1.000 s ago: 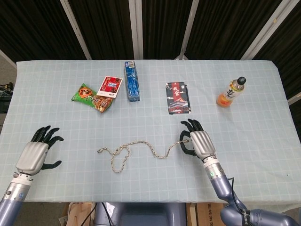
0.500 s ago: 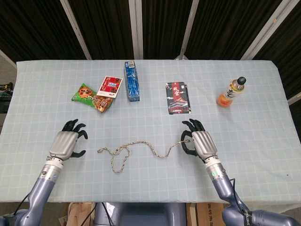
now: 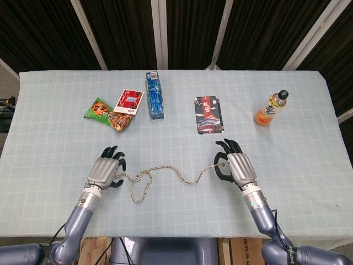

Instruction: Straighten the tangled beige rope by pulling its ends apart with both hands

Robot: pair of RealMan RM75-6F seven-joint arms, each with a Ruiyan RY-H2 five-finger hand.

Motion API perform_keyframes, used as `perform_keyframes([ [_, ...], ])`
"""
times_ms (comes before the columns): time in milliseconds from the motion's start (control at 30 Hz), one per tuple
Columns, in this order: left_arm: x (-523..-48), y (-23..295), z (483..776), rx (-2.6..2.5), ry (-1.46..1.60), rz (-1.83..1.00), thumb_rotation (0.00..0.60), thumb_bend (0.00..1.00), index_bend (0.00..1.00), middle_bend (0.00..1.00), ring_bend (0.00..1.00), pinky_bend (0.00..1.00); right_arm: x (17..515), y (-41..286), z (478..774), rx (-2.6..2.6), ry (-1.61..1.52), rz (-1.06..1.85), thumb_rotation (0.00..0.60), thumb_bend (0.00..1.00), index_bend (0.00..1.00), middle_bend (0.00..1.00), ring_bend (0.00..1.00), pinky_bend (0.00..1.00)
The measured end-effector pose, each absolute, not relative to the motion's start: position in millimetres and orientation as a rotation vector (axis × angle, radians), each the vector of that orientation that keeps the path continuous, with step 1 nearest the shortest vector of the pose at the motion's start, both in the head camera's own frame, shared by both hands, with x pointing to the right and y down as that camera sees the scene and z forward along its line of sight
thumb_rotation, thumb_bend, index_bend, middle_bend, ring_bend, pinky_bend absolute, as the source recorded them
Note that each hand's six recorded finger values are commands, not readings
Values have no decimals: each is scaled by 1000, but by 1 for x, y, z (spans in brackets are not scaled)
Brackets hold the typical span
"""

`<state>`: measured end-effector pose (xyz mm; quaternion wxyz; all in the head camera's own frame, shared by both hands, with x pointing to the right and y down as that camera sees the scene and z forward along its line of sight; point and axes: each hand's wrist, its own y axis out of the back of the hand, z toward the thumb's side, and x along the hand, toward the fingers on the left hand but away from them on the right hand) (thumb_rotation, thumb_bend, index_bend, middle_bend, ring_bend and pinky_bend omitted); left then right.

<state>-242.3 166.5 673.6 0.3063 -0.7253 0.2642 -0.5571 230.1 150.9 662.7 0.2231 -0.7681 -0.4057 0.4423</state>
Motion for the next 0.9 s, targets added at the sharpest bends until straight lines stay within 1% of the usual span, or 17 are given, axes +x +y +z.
perform_keyframes([
  [300,-234,167,684,-1923,695,-1503,600,410,513,210,6,0,233,150,663,-2116,-1126,1226,600,502,598,178,0,0],
  [700,-231,168,691,-1925,687,-1521,600,428,527,212,6,0,234,149,664,-2118,-1134,1228,600,502,605,183,0,0],
  [900,-227,171,692,-1936,682,-1518,600,470,559,225,15,0,234,149,664,-2118,-1136,1229,600,503,605,184,0,0],
])
